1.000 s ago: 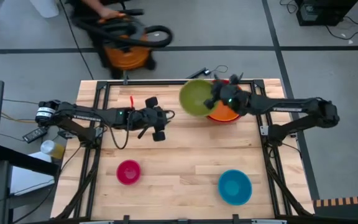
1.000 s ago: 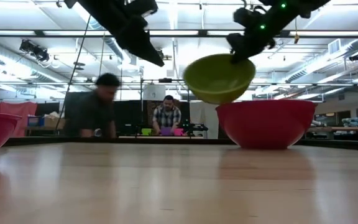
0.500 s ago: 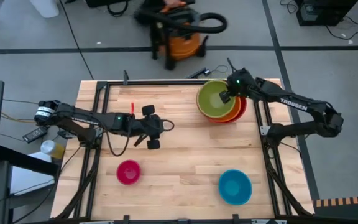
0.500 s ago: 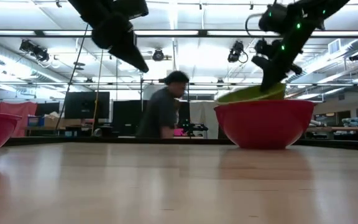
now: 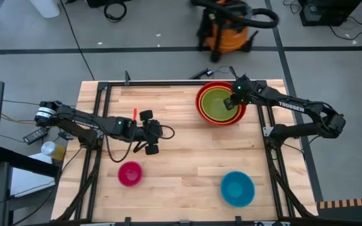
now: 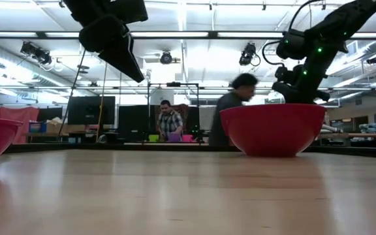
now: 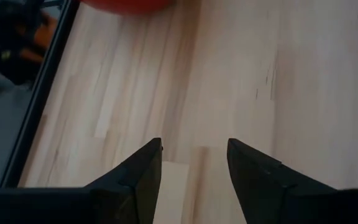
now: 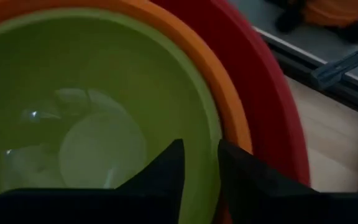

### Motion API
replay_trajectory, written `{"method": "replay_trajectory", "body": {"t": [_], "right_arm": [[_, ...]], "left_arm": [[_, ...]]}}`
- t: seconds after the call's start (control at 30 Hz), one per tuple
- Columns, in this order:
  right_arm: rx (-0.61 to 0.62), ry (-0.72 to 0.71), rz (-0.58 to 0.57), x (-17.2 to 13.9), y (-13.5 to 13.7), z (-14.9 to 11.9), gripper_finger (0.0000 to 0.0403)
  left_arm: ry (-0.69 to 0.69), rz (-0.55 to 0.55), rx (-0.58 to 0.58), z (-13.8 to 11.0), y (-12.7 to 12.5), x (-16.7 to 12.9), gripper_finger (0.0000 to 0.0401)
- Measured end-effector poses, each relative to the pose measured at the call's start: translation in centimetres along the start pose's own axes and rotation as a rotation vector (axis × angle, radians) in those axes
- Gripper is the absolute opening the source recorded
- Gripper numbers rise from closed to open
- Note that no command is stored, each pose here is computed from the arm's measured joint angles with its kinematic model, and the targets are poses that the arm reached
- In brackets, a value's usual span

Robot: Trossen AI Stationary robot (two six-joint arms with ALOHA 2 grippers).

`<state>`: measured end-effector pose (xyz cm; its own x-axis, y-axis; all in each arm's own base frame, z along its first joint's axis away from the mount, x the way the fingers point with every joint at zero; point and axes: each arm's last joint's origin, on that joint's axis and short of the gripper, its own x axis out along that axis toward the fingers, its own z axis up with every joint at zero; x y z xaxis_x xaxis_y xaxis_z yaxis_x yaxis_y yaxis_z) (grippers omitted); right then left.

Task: Nest bowls inside each other
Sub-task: Stack the green bowl on top of the Orange bowl, then stack the blue bowl on top of the green bowl

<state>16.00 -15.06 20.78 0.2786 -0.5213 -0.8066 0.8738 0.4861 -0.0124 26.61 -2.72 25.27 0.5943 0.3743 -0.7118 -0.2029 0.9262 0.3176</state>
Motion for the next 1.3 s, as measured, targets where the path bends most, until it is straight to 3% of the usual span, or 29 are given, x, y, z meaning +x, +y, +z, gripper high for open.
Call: {"method": "replay_trajectory", "body": {"t": [0.17,0.3,0.5,0.57,0.73,1.0,1.13,1.3], "right_arm": [[0.008,-0.119,0.044,-1.5,0.4,1.1,0.0127],[-0.003,-0.236,0.128,-3.2,1.8,1.5,0.0133],[-0.129,-0.306,0.371,-5.6,6.1,0.4,0.0133],[-0.19,-0.309,0.443,-6.4,7.8,-0.5,0.0132],[-0.328,-0.265,0.635,-8.4,11.1,-3.2,0.0132],[-0.358,-0.215,0.846,-12.4,14.6,-8.0,0.0132],[-0.442,-0.104,0.867,-13.5,14.8,-10.8,0.0132],[-0.502,0.165,0.746,-13.8,13.4,-14.5,0.0132]], "left_arm": [[0.048,0.005,0.015,-0.5,0.1,0.0,0.0185],[0.175,0.022,-0.041,-1.8,0.2,-0.2,0.0185],[0.503,-0.067,-0.137,-4.8,-0.6,-1.7,0.0185],[0.531,-0.088,-0.135,-5.2,-1.4,-2.3,0.0185],[0.411,-0.174,-0.099,-4.6,-3.8,-3.1,0.0185],[-0.048,-0.313,-0.02,-0.7,-6.2,-3.3,0.0185],[-0.175,-0.344,-0.044,0.7,-6.7,-3.2,0.0185],[-0.162,-0.328,-0.08,0.7,-7.7,-2.0,0.0185]]}}
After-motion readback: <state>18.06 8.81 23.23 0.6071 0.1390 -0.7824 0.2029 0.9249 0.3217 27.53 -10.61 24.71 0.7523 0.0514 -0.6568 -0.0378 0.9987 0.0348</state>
